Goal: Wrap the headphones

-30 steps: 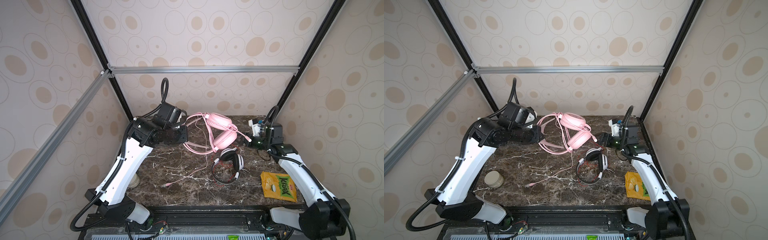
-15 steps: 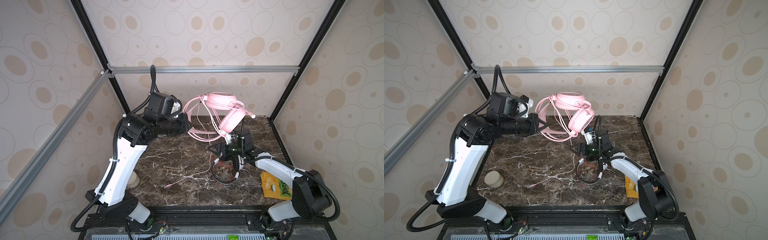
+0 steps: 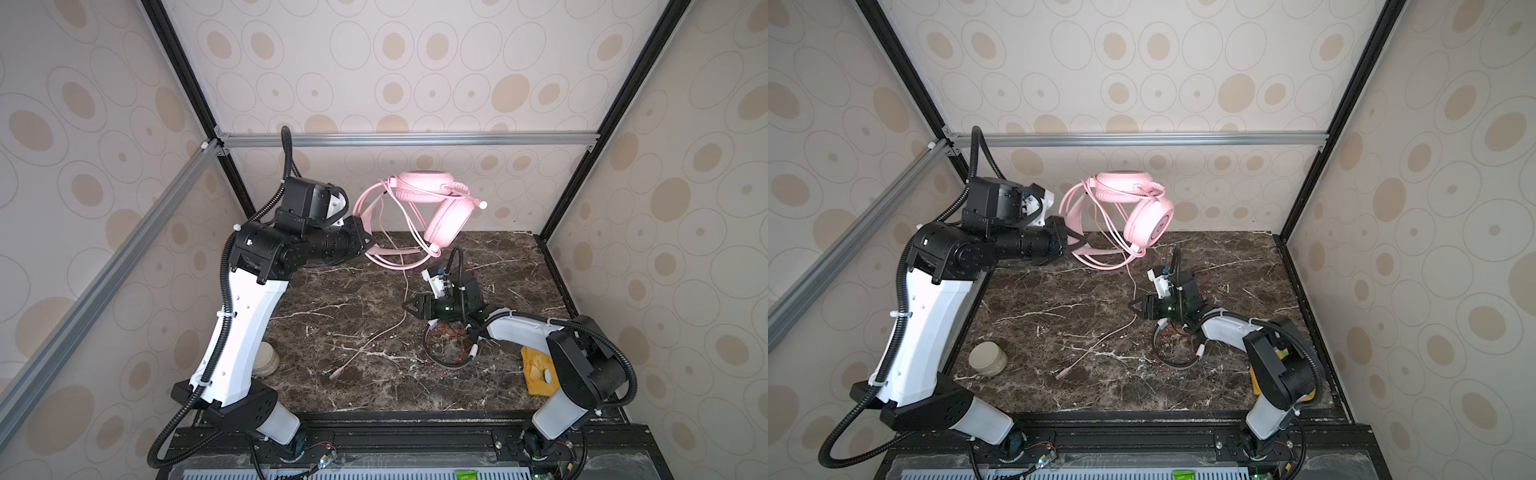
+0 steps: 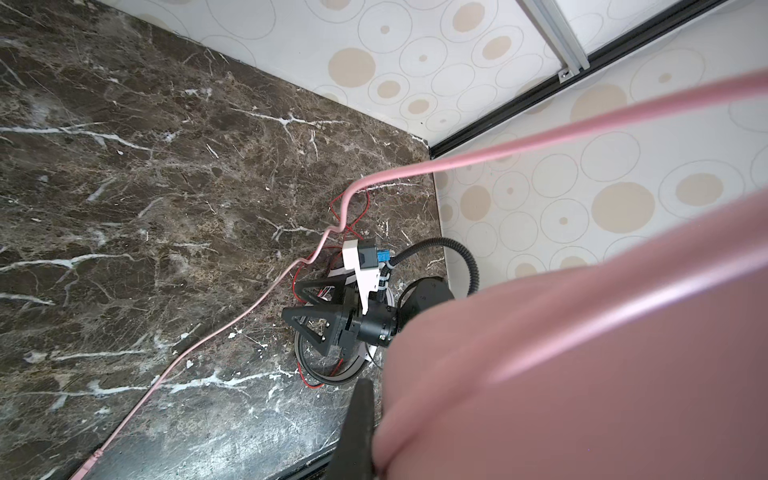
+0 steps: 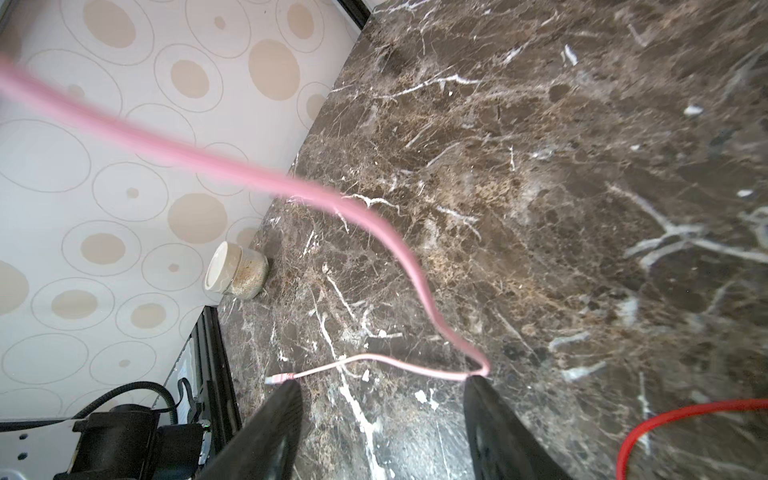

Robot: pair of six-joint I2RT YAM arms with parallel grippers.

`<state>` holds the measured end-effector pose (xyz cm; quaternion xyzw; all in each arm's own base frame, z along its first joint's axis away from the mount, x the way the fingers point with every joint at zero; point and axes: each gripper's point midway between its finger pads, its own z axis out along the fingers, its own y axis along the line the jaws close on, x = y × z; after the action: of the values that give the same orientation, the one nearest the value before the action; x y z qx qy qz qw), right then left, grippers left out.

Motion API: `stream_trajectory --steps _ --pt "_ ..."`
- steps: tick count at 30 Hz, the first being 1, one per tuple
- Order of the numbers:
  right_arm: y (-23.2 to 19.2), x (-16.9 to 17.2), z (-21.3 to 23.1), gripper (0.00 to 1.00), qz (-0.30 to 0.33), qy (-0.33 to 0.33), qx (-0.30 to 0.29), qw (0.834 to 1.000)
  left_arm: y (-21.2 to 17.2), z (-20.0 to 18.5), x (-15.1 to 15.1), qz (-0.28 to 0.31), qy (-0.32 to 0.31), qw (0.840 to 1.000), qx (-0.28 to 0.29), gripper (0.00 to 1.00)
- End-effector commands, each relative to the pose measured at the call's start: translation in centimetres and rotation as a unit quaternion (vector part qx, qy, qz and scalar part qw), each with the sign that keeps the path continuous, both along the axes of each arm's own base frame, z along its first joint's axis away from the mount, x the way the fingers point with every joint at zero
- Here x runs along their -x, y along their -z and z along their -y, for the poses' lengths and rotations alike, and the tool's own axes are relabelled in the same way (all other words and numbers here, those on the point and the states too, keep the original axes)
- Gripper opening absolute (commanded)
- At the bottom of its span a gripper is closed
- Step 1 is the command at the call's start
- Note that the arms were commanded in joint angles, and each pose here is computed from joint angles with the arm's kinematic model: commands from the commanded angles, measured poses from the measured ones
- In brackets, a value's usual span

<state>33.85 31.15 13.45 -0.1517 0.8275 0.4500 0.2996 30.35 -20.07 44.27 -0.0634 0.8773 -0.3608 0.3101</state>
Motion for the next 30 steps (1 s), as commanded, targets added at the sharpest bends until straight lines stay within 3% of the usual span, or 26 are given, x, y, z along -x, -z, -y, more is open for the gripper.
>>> stream_trajectory --steps 1,14,15,18,20,26,30 --pt "0.2 -0.5 -1.3 0.64 0.011 0.009 -0.018 1.0 -3.6 0.6 0.2 0.053 0.024 0.997 0.045 0.0" --pt "1.1 -5.0 -4.0 0.59 0.043 0.006 0.002 0.999 -3.6 0.1 -0.1 0.052 0.021 0.997 0.049 0.0" --pt "1.1 -5.2 -4.1 0.55 0.045 0.005 0.003 0.999 -3.6 0.0 -0.2 0.052 0.02 0.997 0.049 0.0" --pt "1.2 -5.0 -4.6 0.12 0.043 -0.013 0.003 0.999 -3.4 -0.1 -0.4 0.05 0.015 0.998 0.047 0.0" --pt "1.4 -3.9 -4.2 0.0 0.033 -0.024 0.008 0.999 -3.3 -0.5 -0.7 0.05 0.004 0.998 0.044 0.0" --pt "1.2 1.5 1.2 0.0 0.014 -0.004 0.093 0.996 -2.9 -3.3 -2.7 0.044 -0.05 0.997 0.039 0.0" --pt "-2.3 3.9 5.1 0.0 0.046 0.041 0.128 0.99 -2.6 -5.3 -3.4 0.034 -0.077 0.996 0.042 0.0"
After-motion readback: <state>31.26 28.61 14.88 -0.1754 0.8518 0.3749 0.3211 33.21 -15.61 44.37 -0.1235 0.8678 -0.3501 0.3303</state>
